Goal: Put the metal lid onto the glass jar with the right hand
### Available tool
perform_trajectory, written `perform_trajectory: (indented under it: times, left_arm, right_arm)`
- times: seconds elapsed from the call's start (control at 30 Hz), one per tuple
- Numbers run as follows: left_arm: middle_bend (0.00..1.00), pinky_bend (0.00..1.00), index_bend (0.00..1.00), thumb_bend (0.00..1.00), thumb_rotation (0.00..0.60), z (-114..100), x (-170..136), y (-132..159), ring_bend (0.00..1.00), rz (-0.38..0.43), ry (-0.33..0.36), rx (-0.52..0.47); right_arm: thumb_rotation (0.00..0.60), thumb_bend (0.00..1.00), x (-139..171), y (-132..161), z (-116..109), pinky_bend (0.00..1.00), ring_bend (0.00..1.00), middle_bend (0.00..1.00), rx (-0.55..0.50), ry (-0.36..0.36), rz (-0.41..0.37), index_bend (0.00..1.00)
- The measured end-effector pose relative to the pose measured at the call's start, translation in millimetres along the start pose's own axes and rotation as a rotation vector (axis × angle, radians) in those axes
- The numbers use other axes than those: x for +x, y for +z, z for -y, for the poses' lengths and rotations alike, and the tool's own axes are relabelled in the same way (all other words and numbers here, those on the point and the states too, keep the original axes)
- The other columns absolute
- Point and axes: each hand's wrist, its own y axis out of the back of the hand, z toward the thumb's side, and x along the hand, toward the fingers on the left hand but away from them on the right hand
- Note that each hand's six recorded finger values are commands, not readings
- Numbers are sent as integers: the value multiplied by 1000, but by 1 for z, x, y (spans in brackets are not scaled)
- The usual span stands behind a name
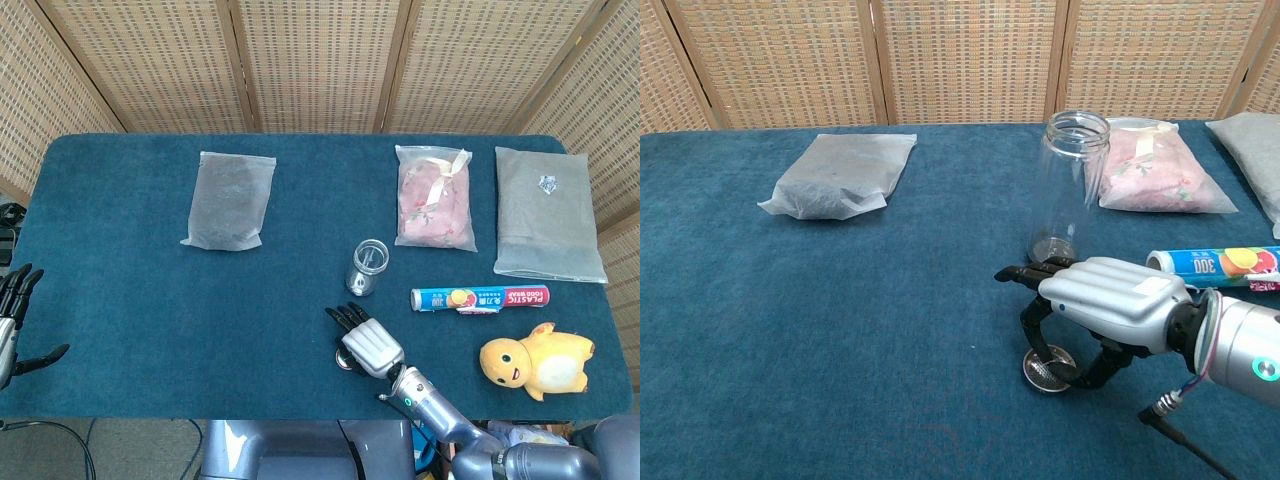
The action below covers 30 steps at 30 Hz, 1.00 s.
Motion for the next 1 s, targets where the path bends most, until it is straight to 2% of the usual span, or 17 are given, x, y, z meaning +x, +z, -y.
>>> perform_trajectory:
  times: [0.17,0.37,0.67,0.87,1.0]
  left_arm:
    - [0,0,0,72,600,0,0,0,0,0,-1,0]
    - [0,0,0,73,600,1,1,0,0,1,-5,3]
    - [0,0,0,72,600,2,0,2,0,5,-5,8]
    - [0,0,0,72,600,4,0,2,0,2,-7,18]
    - [0,0,0,73,600,5,1,3,0,2,-8,23]
  right_arm:
    - [600,601,0,0,-2,0,0,14,-14,-10,-1,629]
    - [600,601,7,4,-20,0,0,21,-68,-54,-23,631]
    - [600,601,30,10,-77,0,0,24,-113,-182,-98,631]
    - [600,601,46,-9,-128,0,0,24,-100,-287,-111,631]
    - [600,605,53,-27,-159,0,0,24,-133,-347,-99,633]
